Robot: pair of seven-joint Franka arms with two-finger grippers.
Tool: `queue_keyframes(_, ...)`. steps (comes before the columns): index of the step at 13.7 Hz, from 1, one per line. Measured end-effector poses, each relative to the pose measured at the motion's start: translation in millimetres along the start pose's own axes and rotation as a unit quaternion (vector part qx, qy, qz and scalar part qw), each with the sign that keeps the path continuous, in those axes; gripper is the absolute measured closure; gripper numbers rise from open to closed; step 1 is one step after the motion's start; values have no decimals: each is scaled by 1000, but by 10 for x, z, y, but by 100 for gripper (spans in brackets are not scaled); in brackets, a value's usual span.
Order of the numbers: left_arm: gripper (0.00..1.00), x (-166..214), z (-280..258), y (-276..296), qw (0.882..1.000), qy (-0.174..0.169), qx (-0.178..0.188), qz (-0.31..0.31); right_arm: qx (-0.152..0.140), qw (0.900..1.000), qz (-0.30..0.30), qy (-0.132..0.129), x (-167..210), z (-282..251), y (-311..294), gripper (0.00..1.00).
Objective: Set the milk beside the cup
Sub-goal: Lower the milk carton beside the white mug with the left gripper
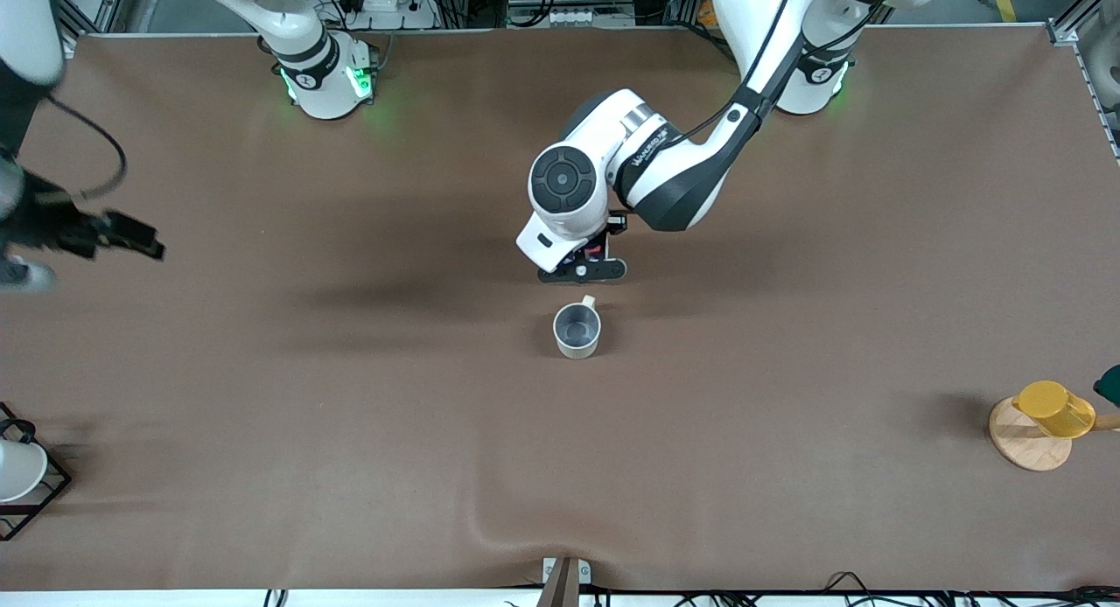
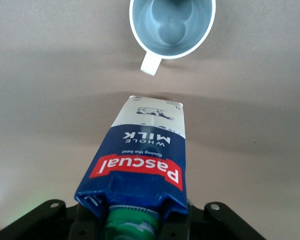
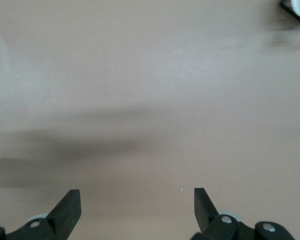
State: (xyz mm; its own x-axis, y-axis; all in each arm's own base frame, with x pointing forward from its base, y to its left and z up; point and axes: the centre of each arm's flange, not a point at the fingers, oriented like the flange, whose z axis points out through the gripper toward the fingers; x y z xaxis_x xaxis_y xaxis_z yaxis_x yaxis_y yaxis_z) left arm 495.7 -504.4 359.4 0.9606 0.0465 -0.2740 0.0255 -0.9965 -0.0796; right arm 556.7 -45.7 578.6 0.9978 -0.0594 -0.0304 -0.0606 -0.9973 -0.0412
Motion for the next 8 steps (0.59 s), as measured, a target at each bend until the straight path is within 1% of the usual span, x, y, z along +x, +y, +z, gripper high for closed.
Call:
queue_keyframes(2,70,31,-18,-5,1000,6,-5,-2,1,1000,12,8,-114,-91,129,0)
queue_keyframes(5,70,70,6,-5,1000,10,-8,-4,0,1000,9,10,-112,-69,97,0)
queue_keyframes(8,70,151,99,-27,1000,9,-5,-8,-11,1000,5,20,-87,-91,25,0)
